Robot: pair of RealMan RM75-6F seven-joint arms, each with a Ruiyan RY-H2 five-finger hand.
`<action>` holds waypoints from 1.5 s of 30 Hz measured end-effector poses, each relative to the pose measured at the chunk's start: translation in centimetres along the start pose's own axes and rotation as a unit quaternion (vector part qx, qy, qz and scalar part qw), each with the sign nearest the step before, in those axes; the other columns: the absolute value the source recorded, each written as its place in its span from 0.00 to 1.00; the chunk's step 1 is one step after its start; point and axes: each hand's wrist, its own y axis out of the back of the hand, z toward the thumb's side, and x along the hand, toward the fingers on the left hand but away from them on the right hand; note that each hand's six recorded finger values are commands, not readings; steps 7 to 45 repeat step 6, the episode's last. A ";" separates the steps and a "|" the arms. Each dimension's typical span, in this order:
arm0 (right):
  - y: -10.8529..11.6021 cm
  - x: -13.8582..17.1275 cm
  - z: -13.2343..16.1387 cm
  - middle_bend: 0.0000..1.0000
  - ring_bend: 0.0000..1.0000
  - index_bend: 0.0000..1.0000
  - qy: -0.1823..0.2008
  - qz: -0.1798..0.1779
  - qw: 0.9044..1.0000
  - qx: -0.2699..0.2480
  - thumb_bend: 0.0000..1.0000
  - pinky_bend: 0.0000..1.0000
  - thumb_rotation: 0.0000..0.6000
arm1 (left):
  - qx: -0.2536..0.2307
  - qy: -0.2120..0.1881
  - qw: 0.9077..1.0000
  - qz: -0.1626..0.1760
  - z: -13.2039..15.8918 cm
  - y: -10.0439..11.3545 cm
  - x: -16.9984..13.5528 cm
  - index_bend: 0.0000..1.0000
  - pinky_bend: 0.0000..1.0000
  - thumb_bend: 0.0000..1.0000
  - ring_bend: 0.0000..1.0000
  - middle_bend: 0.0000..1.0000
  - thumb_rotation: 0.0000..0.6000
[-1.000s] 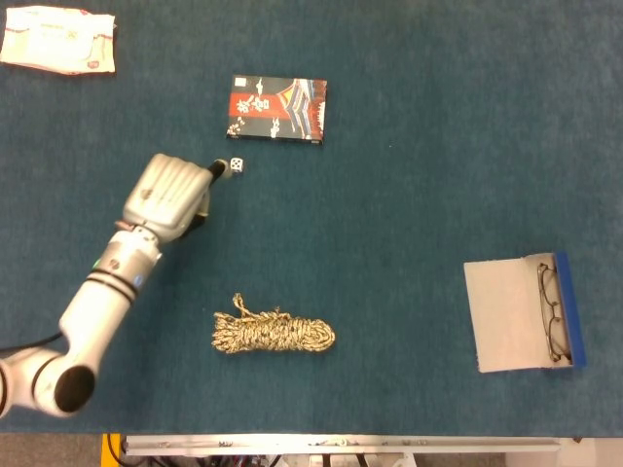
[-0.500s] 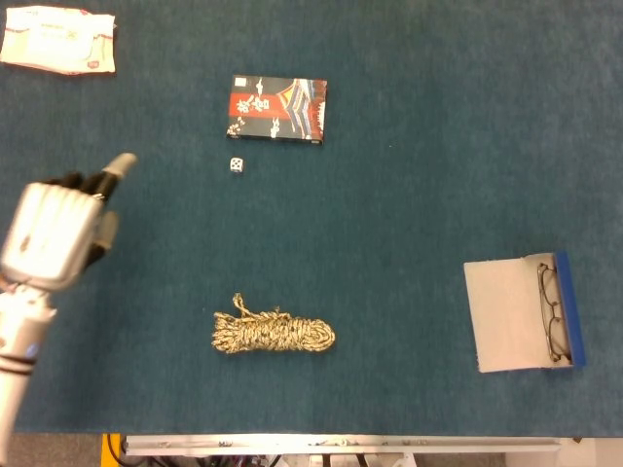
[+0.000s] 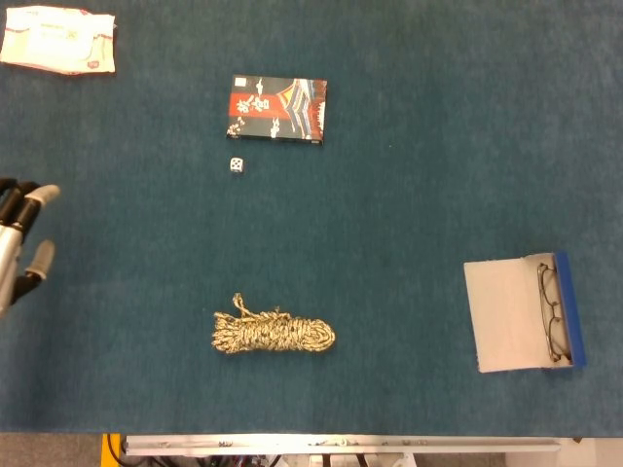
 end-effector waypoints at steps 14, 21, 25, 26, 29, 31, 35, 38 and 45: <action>-0.4 -0.6 -0.5 0.26 0.17 0.27 -0.013 0.009 1.000 0.000 0.10 0.44 1.00 | -0.012 0.010 1.000 -0.005 -1.1 0.0 0.3 0.29 0.25 0.36 0.24 0.32 1.00; -0.4 -0.6 -0.5 0.26 0.17 0.27 -0.013 0.009 1.000 0.000 0.10 0.44 1.00 | -0.012 0.010 1.000 -0.005 -1.1 0.0 0.3 0.29 0.25 0.36 0.24 0.32 1.00; -0.4 -0.6 -0.5 0.26 0.17 0.27 -0.013 0.009 1.000 0.000 0.10 0.44 1.00 | -0.012 0.010 1.000 -0.005 -1.1 0.0 0.3 0.29 0.25 0.36 0.24 0.32 1.00; -0.4 -0.6 -0.5 0.26 0.17 0.27 -0.013 0.009 1.000 0.000 0.10 0.44 1.00 | -0.012 0.010 1.000 -0.005 -1.1 0.0 0.3 0.29 0.25 0.36 0.24 0.32 1.00; -0.4 -0.6 -0.5 0.26 0.17 0.27 -0.013 0.009 1.000 0.000 0.10 0.44 1.00 | -0.012 0.010 1.000 -0.005 -1.1 0.0 0.3 0.29 0.25 0.36 0.24 0.32 1.00; -0.4 -0.6 -0.5 0.26 0.17 0.27 -0.013 0.009 1.000 0.000 0.10 0.44 1.00 | -0.012 0.010 1.000 -0.005 -1.1 0.0 0.3 0.29 0.25 0.36 0.24 0.32 1.00; -0.4 -0.6 -0.5 0.26 0.17 0.27 -0.013 0.009 1.000 0.000 0.10 0.44 1.00 | -0.012 0.010 1.000 -0.005 -1.1 0.0 0.3 0.29 0.25 0.36 0.24 0.32 1.00; -0.4 -0.6 -0.5 0.26 0.17 0.27 -0.013 0.009 1.000 0.000 0.10 0.44 1.00 | -0.012 0.010 1.000 -0.005 -1.1 0.0 0.3 0.29 0.25 0.36 0.24 0.32 1.00; -0.4 -0.6 -0.5 0.26 0.17 0.27 -0.013 0.009 1.000 0.000 0.10 0.44 1.00 | -0.012 0.010 1.000 -0.005 -1.1 0.0 0.3 0.29 0.25 0.36 0.24 0.32 1.00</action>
